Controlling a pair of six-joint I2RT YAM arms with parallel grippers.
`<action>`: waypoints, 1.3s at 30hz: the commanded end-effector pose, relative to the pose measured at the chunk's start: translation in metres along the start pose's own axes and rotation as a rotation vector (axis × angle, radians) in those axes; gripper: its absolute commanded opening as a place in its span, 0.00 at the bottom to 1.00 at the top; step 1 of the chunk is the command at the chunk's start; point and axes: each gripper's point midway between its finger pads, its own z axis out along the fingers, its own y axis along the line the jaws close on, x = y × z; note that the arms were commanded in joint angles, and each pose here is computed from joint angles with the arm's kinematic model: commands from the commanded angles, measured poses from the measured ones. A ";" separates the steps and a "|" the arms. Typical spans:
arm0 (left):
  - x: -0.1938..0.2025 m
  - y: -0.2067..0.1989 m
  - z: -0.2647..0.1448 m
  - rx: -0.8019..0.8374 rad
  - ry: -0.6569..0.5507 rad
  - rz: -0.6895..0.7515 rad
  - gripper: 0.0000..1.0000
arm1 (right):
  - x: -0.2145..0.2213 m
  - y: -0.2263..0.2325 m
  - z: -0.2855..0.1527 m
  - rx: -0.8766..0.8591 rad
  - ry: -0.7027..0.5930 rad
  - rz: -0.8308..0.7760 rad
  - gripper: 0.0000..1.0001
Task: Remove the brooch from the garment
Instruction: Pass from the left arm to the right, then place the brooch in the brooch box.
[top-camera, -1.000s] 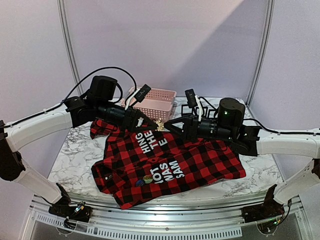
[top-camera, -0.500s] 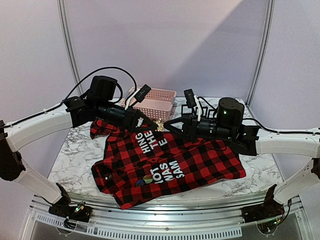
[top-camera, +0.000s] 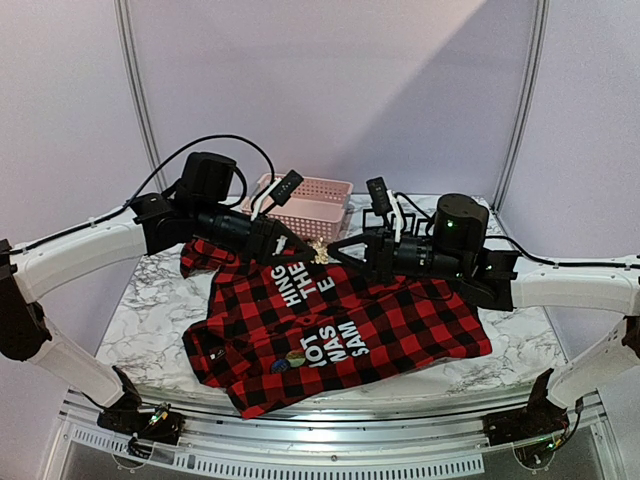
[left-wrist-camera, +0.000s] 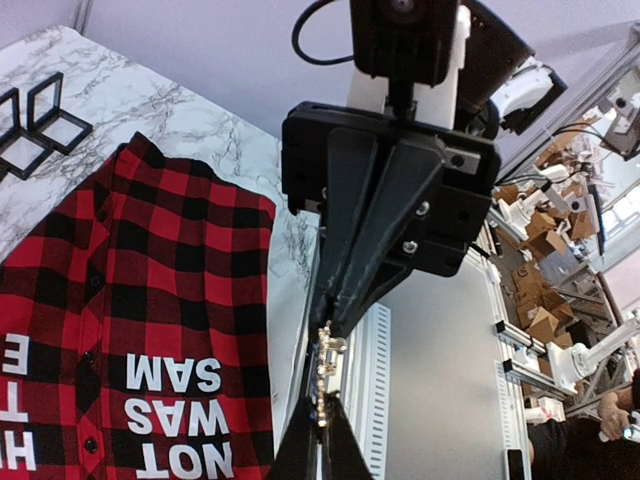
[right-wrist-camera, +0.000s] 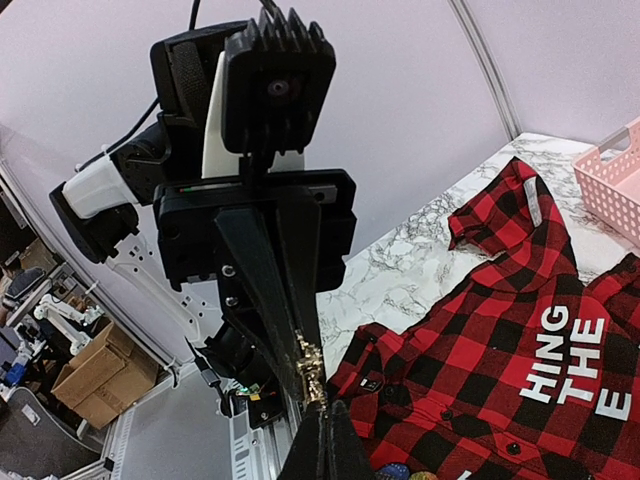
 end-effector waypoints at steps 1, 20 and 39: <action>-0.007 0.000 0.000 0.004 -0.011 0.016 0.00 | -0.007 -0.002 0.000 0.009 -0.018 -0.009 0.00; -0.054 0.037 -0.098 -0.446 -0.247 0.119 0.99 | -0.022 -0.078 -0.047 0.570 0.034 -0.079 0.00; -0.012 0.145 -0.229 -0.868 -0.475 -0.242 0.99 | -0.054 -0.230 -0.171 1.256 0.242 -0.120 0.00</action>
